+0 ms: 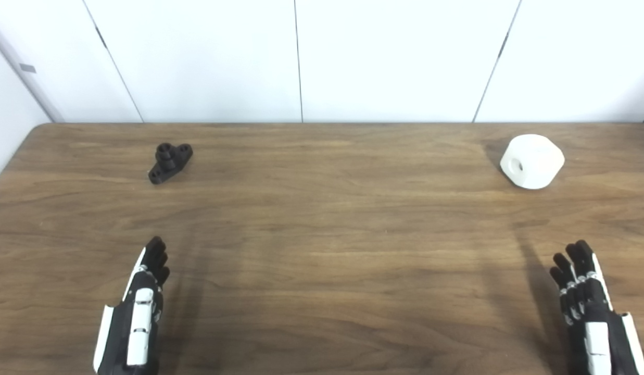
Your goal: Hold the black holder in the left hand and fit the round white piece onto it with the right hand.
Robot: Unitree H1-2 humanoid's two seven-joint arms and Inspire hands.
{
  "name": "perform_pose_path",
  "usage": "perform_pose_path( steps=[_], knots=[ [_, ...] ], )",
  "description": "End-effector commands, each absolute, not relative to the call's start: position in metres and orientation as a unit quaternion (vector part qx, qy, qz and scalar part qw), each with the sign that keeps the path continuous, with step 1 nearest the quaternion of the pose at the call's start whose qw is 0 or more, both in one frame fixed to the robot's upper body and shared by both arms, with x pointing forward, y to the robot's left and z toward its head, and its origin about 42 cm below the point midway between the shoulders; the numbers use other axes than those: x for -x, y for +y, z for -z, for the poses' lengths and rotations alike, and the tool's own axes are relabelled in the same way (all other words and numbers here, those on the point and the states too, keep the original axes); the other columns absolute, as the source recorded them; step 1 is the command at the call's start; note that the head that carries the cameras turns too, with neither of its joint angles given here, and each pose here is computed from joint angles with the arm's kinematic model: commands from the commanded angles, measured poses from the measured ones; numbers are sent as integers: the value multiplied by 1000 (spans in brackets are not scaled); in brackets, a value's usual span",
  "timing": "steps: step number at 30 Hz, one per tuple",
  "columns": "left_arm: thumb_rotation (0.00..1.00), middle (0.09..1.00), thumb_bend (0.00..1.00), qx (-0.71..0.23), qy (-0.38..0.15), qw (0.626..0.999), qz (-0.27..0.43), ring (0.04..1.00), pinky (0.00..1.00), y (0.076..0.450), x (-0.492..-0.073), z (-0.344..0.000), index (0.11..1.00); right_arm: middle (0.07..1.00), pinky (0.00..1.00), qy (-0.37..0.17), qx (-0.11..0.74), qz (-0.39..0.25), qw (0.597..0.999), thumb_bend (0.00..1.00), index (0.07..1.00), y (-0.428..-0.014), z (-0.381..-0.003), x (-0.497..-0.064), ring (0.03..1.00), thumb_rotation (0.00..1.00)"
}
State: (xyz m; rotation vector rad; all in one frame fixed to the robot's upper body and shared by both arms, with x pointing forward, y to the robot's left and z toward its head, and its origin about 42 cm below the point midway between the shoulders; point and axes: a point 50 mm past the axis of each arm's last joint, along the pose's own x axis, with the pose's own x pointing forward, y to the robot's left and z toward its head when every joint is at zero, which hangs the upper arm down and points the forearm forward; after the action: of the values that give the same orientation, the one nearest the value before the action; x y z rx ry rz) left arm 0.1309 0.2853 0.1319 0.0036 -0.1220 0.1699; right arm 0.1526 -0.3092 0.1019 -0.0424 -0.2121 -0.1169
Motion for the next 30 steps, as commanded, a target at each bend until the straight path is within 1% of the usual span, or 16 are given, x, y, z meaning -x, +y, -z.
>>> perform_pose_path(
  steps=[1,11,24,30],
  knots=[
    [889,978,297,20,-99,990,-97,1000,1000,277,-137,-139,960,989,961,-105,12,48,993,576,991,-304,-99,-157,960,898],
    [893,981,288,21,-100,990,-95,1000,1000,279,-137,-138,969,979,944,-108,11,49,993,611,984,-305,-97,-157,948,877],
    [902,984,306,27,-94,991,-95,1000,1000,279,-137,-138,967,987,967,-109,10,47,993,596,990,-305,-98,-156,960,881],
    [897,986,303,23,-94,991,-95,1000,1000,279,-137,-138,973,986,961,-108,6,47,993,593,988,-305,-97,-156,961,868]
  ],
)
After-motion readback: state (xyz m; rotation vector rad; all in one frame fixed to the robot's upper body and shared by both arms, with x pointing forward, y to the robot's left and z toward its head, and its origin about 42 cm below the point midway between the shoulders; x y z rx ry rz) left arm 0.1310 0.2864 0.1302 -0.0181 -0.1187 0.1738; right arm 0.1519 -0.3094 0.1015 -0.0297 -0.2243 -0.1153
